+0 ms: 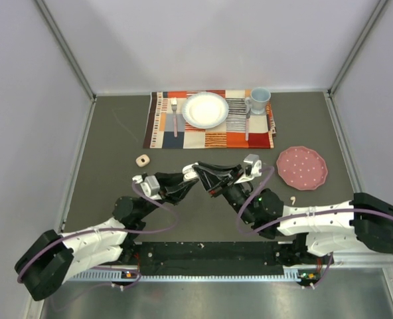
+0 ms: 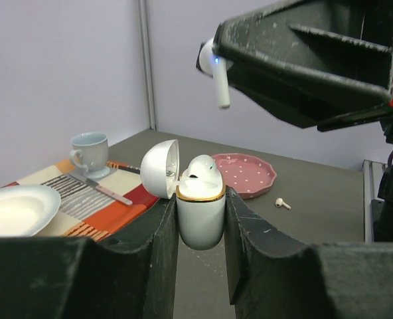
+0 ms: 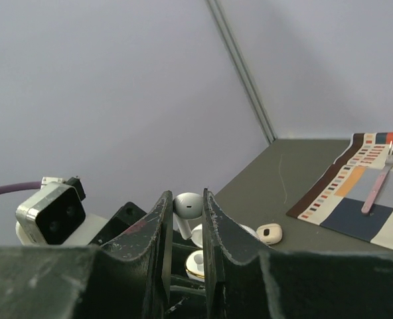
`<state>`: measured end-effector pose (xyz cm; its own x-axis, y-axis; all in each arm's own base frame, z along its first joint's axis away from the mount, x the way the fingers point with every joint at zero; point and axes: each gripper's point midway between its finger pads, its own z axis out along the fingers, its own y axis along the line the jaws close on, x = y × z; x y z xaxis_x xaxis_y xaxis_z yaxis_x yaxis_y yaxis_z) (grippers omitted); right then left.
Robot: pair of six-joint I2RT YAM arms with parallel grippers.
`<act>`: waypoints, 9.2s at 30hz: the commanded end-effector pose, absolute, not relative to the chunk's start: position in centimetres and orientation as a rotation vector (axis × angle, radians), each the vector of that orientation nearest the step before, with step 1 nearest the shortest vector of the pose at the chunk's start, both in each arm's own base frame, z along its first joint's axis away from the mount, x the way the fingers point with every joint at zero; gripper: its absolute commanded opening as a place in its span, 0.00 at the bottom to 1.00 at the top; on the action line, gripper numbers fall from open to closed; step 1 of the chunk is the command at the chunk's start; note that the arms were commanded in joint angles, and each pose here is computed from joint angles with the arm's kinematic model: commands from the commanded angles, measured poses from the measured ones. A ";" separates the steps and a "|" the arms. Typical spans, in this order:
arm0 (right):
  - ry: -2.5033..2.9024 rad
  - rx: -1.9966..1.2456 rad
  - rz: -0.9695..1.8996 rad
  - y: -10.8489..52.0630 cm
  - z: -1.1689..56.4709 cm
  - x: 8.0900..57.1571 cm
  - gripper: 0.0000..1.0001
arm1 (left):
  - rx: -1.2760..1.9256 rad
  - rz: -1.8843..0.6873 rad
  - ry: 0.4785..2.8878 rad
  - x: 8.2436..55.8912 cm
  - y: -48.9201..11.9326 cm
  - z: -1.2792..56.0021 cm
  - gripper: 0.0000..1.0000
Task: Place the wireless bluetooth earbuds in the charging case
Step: Insert the left earbud into the left side groove of the charging case, then close the charging case with the earbuds, then place the charging case with the earbuds at the center of the board.
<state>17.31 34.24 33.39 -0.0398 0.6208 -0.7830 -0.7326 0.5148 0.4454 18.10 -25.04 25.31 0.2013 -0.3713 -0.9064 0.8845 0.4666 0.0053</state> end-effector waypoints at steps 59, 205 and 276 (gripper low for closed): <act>1.257 -0.108 1.189 37.5 30.7 16.5 0.00 | 0.529 -0.946 0.688 15.3 -22.3 32.8 0.00; 1.865 -0.219 1.008 33.8 32.4 19.6 0.92 | 0.806 -0.977 0.719 13.5 -25.3 32.2 0.00; 1.722 0.173 0.741 18.1 30.7 21.9 0.98 | -0.131 -1.262 1.940 32.7 -35.3 12.5 0.00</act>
